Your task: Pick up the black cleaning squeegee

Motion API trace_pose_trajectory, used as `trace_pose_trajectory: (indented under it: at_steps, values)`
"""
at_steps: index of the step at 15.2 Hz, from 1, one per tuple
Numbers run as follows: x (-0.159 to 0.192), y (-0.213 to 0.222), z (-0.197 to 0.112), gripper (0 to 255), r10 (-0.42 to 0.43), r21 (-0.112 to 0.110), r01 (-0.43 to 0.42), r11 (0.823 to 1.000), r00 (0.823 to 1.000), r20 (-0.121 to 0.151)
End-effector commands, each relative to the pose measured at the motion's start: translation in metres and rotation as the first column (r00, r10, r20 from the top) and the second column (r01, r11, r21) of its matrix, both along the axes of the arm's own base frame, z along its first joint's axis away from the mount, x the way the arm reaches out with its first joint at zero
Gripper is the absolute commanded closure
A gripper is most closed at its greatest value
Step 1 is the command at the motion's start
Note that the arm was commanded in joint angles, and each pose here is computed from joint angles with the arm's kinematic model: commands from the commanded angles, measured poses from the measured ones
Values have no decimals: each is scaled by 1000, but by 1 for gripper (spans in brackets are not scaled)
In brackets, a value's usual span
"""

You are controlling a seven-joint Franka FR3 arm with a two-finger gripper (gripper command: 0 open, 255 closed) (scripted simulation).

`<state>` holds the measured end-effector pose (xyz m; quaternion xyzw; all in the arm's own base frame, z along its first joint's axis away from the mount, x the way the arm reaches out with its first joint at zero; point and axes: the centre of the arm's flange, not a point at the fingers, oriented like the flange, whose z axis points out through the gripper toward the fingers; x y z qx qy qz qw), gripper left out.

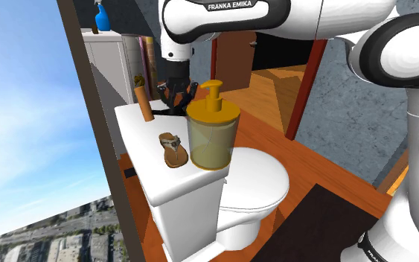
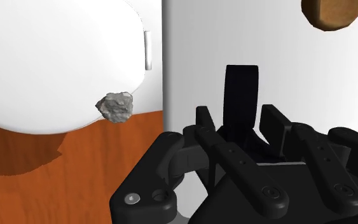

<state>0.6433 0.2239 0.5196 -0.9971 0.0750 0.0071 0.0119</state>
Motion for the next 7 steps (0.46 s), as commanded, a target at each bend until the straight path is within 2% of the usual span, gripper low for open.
trace_pose_trajectory:
  at_steps: [1, 5, 7]
  values:
    - [-1, 1, 12, 255, 0, 0, 0, 1000, 1000, 0]
    - [-1, 1, 33, 255, 0, 0, 0, 1000, 1000, 0]
    - [-1, 1, 34, 255, 0, 0, 0, 1000, 1000, 0]
